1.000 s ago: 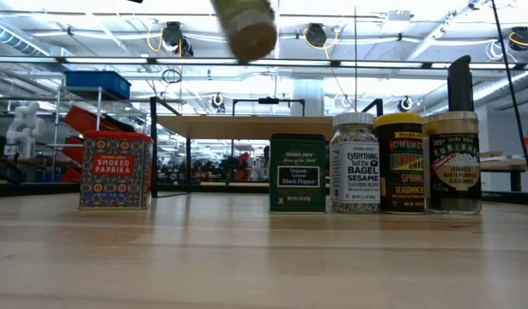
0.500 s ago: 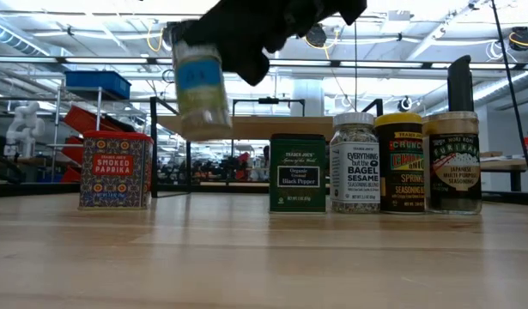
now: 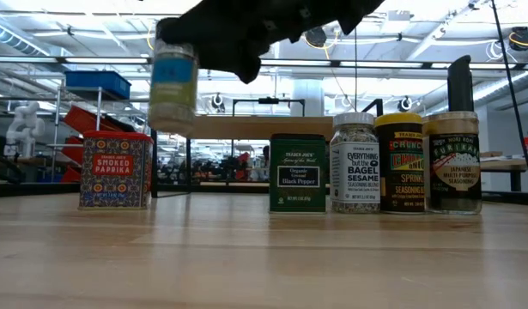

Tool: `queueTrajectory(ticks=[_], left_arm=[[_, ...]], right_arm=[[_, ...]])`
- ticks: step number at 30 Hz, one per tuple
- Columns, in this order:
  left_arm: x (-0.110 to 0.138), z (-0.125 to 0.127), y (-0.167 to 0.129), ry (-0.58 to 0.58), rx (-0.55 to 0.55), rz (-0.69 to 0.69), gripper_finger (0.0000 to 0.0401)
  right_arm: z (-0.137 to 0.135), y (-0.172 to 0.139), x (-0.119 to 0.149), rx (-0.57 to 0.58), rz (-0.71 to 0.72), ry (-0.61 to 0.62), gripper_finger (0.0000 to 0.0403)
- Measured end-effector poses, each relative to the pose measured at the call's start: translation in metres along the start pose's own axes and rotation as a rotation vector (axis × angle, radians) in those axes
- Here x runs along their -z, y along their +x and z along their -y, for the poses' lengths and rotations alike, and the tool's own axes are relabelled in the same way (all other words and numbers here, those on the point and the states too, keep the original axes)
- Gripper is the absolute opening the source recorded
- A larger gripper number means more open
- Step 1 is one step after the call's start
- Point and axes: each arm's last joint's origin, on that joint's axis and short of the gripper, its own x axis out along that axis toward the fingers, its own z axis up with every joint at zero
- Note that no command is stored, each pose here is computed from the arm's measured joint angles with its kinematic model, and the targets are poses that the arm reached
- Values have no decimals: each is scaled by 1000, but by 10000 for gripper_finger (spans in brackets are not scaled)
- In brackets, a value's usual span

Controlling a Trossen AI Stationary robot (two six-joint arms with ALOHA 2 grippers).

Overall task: Shelf spices
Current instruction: Remove the black seasoning bottle from the shelf

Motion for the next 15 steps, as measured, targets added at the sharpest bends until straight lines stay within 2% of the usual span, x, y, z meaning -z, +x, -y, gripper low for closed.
queueTrajectory(ticks=[6, 15], left_arm=[[0, 0, 0, 0, -1, -1, 310], [0, 0, 0, 3, 0, -1, 310]], right_arm=[[2, 14, 10, 1, 25, -4, 201], [7, 18, 18, 86, -13, -53, 201]])
